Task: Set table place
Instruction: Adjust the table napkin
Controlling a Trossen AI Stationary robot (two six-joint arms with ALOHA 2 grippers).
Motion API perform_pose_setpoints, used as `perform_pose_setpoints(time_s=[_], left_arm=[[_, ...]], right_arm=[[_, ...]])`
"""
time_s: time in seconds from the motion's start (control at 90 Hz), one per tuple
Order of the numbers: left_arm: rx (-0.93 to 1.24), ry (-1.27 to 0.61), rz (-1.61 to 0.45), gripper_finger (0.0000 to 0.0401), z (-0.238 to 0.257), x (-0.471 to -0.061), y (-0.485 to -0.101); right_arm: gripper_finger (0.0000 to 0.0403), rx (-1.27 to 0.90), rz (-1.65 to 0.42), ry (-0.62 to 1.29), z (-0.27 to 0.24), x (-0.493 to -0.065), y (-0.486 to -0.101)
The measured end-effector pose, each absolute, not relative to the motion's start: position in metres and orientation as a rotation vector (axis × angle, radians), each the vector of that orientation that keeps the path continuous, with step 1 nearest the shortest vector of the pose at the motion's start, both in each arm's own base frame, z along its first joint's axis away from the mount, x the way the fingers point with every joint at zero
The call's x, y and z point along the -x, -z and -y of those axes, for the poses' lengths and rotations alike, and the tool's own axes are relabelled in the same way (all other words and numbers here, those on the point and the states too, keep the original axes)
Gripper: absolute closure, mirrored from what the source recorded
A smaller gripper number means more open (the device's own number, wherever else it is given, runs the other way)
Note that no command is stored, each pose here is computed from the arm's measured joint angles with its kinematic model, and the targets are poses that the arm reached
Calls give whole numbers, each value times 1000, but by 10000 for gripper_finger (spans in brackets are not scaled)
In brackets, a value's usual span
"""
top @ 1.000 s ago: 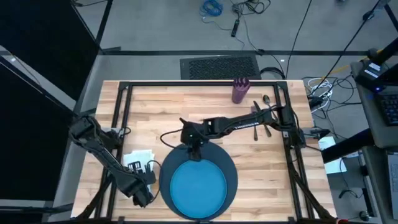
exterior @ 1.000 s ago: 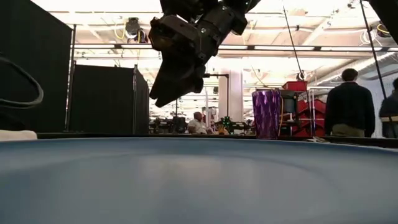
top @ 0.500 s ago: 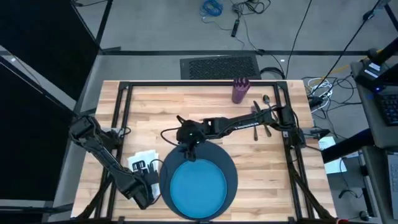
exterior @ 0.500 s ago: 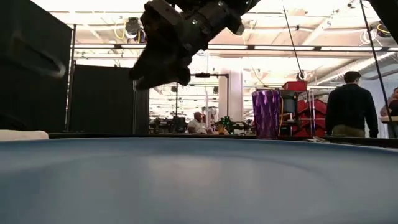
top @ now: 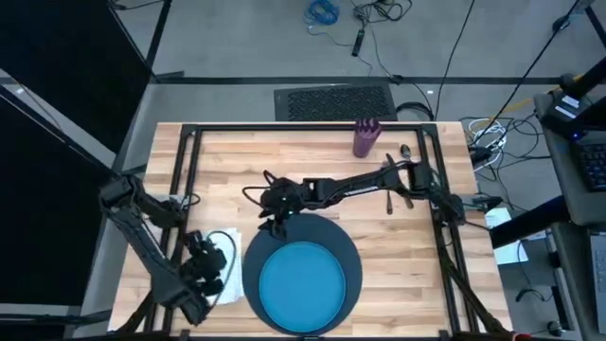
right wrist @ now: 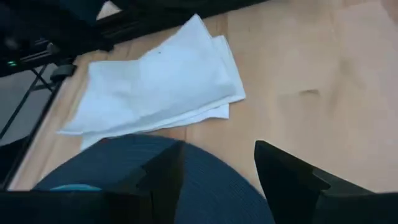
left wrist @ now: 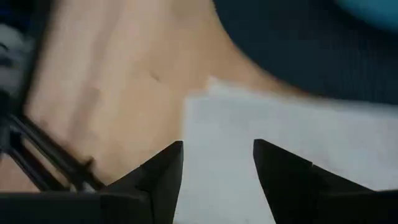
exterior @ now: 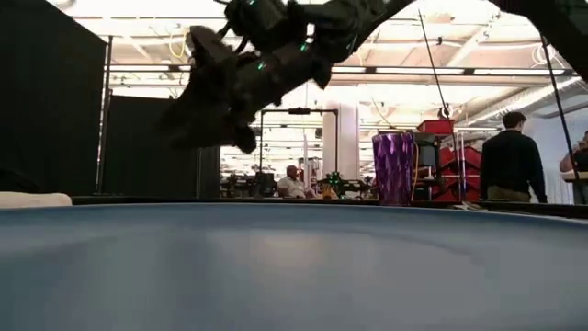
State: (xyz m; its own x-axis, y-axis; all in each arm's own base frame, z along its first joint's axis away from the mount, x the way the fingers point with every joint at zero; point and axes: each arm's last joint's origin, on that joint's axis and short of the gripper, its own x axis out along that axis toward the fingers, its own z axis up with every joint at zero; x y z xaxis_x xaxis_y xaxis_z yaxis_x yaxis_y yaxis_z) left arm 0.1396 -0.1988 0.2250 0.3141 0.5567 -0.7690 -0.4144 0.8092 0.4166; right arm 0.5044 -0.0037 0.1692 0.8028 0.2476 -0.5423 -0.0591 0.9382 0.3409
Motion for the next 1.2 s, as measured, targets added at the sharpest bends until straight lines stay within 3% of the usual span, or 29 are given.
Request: perform_pose_setpoints(time_s=[0.211, 0.6, 0.811, 1.2], left_arm=[[-102, -621, -589, 219, 175, -123, -254], [54, -523, -227, 219, 109, -94, -313], [129, -496, -150, 219, 77, -77, -333], [112, -482, -138, 219, 75, -76, -336]], right_arm=[[220, -314, -588, -215, 1, -533, -160], [220, -280, -555, -286, -9, -581, -133], [220, -267, -539, -245, -4, -587, -123], [220, -252, -482, -225, 3, -591, -121]])
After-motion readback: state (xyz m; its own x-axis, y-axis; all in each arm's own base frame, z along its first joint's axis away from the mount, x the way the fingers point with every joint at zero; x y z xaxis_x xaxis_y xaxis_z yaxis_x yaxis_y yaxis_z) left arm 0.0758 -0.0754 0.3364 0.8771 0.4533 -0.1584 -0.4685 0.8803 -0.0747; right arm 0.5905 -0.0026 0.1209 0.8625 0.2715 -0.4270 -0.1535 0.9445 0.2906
